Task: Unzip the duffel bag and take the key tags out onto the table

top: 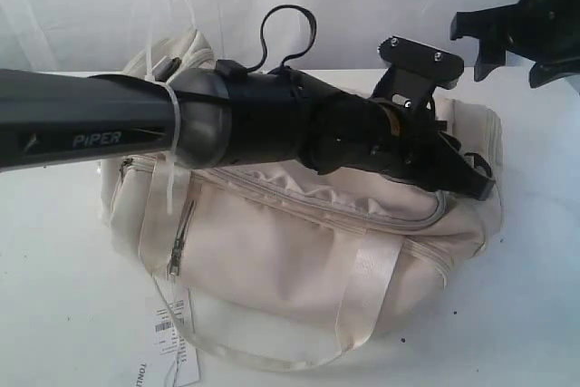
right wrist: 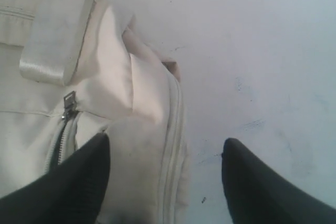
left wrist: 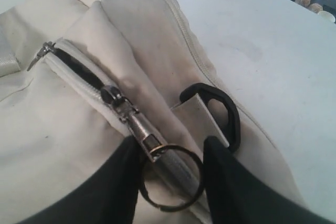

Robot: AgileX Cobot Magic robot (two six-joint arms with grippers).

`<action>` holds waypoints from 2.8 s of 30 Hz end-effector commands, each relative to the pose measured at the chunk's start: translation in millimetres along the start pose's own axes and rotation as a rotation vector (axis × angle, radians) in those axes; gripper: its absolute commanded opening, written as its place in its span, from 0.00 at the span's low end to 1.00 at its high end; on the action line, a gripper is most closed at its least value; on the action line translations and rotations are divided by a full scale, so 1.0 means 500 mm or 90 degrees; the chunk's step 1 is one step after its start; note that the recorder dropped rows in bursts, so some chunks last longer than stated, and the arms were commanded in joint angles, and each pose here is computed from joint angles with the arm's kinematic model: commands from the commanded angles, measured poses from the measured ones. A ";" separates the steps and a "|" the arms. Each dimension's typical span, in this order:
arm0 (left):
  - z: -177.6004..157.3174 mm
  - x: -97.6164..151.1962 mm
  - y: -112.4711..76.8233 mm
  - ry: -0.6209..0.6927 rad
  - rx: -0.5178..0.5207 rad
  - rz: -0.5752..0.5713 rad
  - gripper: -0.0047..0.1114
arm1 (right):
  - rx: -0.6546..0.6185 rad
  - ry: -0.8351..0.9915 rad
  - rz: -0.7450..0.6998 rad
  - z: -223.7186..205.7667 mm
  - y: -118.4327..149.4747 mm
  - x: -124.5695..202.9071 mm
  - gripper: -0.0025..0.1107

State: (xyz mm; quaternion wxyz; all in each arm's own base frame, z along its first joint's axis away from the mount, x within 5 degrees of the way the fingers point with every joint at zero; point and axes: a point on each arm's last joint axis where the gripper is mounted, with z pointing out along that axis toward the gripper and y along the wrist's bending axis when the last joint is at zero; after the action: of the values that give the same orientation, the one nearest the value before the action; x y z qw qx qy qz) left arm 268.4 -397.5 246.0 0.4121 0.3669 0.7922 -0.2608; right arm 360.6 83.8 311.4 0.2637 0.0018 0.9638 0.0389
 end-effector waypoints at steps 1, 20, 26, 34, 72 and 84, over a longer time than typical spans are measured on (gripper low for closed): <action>-0.030 -0.018 -0.011 0.010 0.008 0.003 0.20 | -0.042 -0.008 0.019 -0.005 0.009 -0.002 0.53; -0.072 -0.027 -0.053 0.050 0.033 0.024 0.20 | -0.163 0.112 0.028 0.100 0.051 0.023 0.53; -0.072 -0.023 -0.055 0.063 0.034 0.025 0.20 | -0.159 0.134 0.030 0.129 0.052 0.029 0.27; -0.073 -0.013 -0.056 0.098 0.034 0.027 0.20 | -0.160 0.121 0.022 0.130 0.052 0.026 0.02; -0.160 0.061 -0.106 0.434 0.045 0.143 0.20 | -0.158 0.119 0.017 0.130 0.051 0.025 0.02; -0.191 0.065 -0.027 0.542 -0.227 0.234 0.20 | -0.158 0.121 0.001 0.130 0.051 0.027 0.02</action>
State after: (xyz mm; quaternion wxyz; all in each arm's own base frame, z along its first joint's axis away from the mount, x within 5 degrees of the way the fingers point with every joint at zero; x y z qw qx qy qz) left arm 201.5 -335.0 265.3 0.1588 0.5106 0.8404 0.0887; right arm 382.1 115.8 251.4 0.1708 -0.0284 0.9717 0.1608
